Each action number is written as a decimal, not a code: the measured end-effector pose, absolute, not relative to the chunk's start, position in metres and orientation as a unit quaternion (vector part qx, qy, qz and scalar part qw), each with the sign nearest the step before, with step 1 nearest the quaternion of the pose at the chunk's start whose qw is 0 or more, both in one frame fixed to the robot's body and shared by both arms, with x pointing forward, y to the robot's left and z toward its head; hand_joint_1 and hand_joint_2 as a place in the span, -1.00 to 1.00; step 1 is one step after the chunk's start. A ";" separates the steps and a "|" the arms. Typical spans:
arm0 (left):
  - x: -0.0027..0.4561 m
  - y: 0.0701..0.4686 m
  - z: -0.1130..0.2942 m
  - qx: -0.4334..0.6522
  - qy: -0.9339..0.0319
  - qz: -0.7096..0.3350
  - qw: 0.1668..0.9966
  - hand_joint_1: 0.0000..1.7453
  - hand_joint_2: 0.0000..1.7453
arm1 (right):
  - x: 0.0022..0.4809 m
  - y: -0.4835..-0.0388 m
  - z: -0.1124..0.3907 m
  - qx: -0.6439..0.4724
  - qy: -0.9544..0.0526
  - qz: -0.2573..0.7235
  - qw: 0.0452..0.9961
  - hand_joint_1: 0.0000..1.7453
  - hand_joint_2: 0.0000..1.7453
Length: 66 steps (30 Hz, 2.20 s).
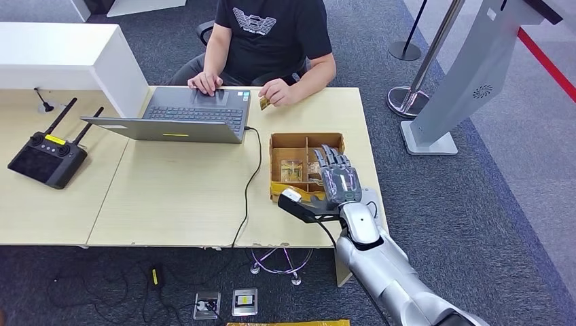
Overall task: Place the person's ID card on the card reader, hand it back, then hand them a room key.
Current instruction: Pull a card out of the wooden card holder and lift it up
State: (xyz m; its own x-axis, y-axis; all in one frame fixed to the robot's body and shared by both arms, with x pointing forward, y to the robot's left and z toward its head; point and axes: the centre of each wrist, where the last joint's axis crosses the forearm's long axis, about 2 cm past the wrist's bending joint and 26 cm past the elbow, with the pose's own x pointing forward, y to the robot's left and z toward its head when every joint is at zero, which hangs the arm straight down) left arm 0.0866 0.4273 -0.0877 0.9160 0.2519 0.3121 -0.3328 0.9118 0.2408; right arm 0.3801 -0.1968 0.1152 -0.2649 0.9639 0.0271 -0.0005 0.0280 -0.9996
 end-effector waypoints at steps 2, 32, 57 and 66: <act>0.087 0.427 -0.088 0.146 -0.138 0.151 0.968 -1.00 -1.00 | 0.381 -0.198 0.115 -0.422 -0.570 0.555 0.436 -1.00 1.00; 0.086 0.428 -0.088 0.154 -0.134 0.146 0.968 -1.00 -1.00 | 0.387 -0.214 0.114 -0.403 -0.554 0.562 0.463 1.00 1.00; 0.086 0.427 -0.088 0.154 -0.142 0.140 0.968 -1.00 -1.00 | 0.402 -0.205 0.180 -0.415 -0.662 0.491 0.384 1.00 1.00; 0.086 0.425 -0.088 0.153 -0.143 0.138 0.968 -1.00 -1.00 | 0.405 -0.203 0.201 -0.428 -0.731 0.428 0.316 1.00 1.00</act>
State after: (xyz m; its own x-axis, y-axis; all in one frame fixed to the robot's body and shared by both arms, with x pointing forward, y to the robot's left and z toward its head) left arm 0.0864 0.4249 -0.0883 0.9213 0.2229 0.3185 -0.3101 0.9155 0.2563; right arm 0.4051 -0.2034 0.2006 -0.4335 0.8960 0.0957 0.3547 0.2673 -0.8959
